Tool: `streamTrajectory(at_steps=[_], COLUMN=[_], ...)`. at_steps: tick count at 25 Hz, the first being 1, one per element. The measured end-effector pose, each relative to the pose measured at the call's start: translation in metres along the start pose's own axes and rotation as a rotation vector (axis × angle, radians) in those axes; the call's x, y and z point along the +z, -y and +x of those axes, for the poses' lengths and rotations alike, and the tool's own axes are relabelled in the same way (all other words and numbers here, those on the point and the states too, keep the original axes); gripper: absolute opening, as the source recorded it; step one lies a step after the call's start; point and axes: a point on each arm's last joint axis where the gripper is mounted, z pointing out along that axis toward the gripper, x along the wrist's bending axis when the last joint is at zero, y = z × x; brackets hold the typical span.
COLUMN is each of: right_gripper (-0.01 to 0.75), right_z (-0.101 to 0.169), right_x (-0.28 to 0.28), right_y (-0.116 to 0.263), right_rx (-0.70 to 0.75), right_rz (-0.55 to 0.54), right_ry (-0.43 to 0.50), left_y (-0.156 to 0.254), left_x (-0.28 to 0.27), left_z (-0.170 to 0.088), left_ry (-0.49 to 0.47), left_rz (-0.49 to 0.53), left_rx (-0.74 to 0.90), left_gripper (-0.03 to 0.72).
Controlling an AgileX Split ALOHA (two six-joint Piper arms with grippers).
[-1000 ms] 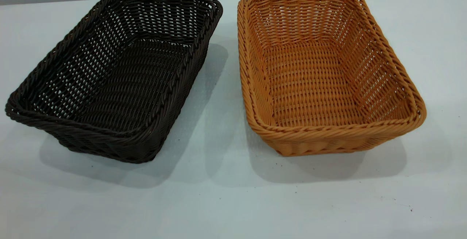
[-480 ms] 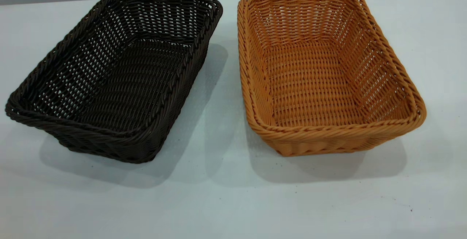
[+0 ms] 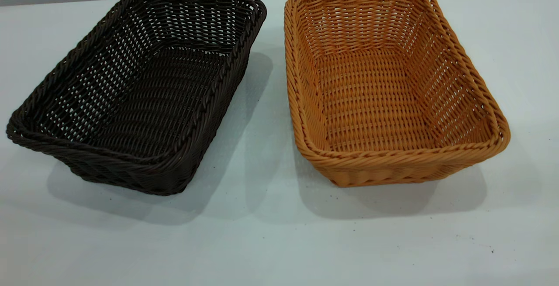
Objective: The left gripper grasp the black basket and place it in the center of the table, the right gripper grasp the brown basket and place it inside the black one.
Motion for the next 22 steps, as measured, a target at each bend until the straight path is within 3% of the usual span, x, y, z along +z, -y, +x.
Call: streamTrajectory(at_steps=[22], right_gripper=[0.005], right_z=[0.0019], right_x=[0.0000], right_y=[0.0000], right_rx=[0.013], right_rz=[0.001], right_ry=[-0.021], left_y=[0.0002], left_x=[0.0002], left_z=[0.0000], left_ry=[0.000], left_rz=[0.001], left_rx=[0.000], left_gripper=[-0.001])
